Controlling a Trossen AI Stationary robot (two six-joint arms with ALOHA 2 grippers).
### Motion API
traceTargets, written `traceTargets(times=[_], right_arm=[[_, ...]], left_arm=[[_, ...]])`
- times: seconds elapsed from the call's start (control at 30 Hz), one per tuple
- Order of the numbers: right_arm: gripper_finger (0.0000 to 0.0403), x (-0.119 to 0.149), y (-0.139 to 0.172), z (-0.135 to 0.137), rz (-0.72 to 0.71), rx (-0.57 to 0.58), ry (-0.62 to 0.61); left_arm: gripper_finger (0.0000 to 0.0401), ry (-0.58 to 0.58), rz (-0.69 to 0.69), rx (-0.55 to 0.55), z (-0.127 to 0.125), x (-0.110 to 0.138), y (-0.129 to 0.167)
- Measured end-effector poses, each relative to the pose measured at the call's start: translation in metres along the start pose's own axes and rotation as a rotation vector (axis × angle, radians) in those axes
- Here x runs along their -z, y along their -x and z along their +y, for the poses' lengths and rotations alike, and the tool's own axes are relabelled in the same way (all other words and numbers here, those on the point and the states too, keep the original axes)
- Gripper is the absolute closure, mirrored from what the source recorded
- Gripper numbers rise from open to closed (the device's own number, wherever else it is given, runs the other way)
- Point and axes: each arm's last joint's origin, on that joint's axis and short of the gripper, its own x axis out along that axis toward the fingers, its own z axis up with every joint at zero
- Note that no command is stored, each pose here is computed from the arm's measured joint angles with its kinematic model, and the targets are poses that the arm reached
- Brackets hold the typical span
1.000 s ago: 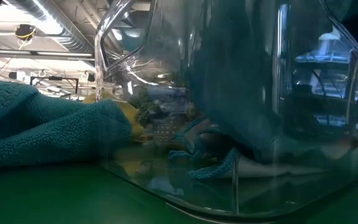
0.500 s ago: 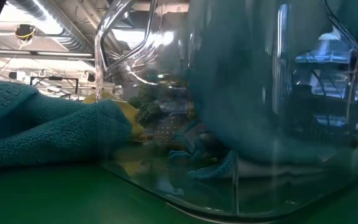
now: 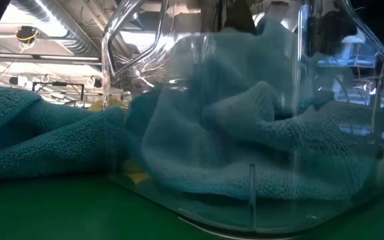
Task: Sort microfiber towel by color & place in baskets
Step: Put the right blue microfiber towel into the bottom transparent bin
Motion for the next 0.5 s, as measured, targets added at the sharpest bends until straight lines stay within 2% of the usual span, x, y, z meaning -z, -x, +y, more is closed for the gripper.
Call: traceTargets(times=[0.23, 0.5], right_arm=[[0.0217, 0.0, 0.0, 0.0, 0.0, 0.0, 0.0], [0.0217, 0.0, 0.0, 0.0, 0.0, 0.0, 0.0]], left_arm=[[0.0397, 0.018, -0.021, 0.163, 0.002, 0.005, -0.016], [0.0369, 0.076, -0.019, 0.175, 0.008, 0.008, -0.022]])
